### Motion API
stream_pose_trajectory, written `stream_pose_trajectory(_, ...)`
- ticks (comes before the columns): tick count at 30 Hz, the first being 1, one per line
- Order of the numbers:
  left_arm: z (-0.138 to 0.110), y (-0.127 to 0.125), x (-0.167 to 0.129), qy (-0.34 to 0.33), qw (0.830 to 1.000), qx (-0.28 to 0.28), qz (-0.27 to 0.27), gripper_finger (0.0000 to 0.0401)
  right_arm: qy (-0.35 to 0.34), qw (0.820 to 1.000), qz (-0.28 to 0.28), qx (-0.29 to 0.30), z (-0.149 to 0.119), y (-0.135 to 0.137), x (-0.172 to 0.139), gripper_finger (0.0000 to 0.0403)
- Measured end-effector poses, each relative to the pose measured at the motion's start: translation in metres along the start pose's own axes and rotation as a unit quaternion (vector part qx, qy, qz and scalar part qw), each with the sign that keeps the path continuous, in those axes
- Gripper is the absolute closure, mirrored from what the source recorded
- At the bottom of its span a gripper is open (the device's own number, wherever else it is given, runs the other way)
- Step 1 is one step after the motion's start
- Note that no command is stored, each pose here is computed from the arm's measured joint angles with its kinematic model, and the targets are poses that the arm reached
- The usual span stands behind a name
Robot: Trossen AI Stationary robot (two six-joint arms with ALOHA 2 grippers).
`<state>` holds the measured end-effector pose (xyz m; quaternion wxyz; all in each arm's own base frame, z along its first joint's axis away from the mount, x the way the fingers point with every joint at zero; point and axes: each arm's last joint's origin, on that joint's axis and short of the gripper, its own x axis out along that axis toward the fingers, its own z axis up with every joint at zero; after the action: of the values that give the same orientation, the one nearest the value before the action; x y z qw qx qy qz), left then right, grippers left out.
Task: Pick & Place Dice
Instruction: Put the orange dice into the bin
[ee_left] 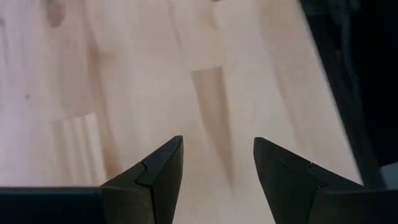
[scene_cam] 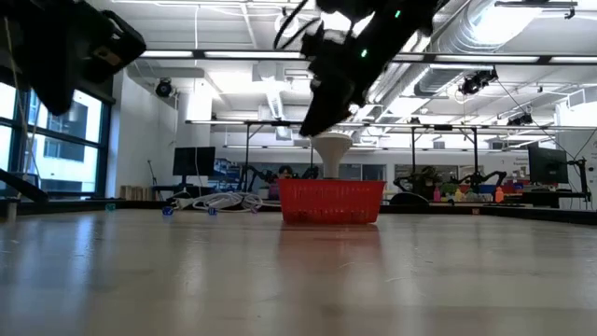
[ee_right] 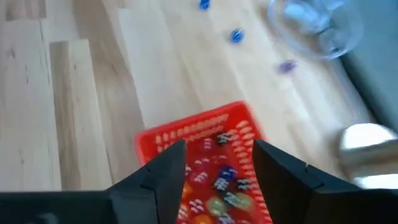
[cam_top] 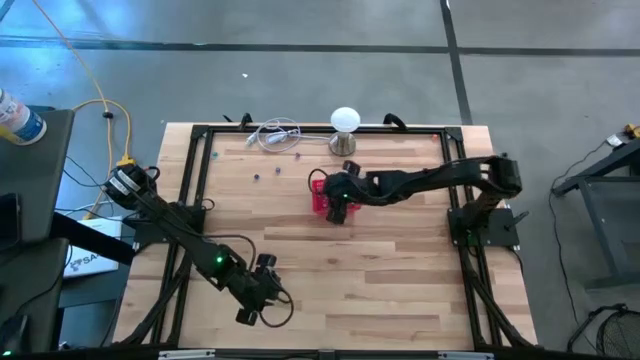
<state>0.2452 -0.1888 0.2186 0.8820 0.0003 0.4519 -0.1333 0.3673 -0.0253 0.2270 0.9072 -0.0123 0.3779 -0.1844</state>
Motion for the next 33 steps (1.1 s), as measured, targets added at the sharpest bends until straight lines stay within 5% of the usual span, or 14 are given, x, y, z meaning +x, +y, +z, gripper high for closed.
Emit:
stream_pose_trajectory(5,0.002,0.015,0.002,0.015,1.0,-0.002,0.018,0.0212,0.018,1.0,0.001,-0.021,0.001,-0.005,-0.045,0.0242)
stream_pose_trajectory(8,0.004,0.021,0.003,0.017,1.0,0.008,0.021,0.0212,0.088,0.996,0.002,-0.024,-0.013,-0.009,-0.069,0.0242)
stream_pose_trajectory(14,0.007,0.034,0.004,0.029,0.999,0.021,0.02,0.0212,0.198,0.975,-0.076,0.058,-0.047,-0.021,-0.097,0.0243)
stream_pose_trajectory(21,-0.002,0.052,0.012,0.065,0.998,-0.007,-0.007,0.0212,0.158,0.965,-0.159,0.134,-0.107,-0.039,-0.075,0.0246)
stream_pose_trajectory(29,-0.002,0.073,0.017,0.066,0.994,-0.028,-0.076,0.0212,0.192,0.891,-0.282,0.299,-0.149,-0.117,-0.054,0.0246)
stream_pose_trajectory(33,-0.001,0.079,0.017,0.063,0.994,-0.031,-0.078,0.0212,0.158,0.885,-0.249,0.36,-0.146,-0.162,-0.049,0.0246)
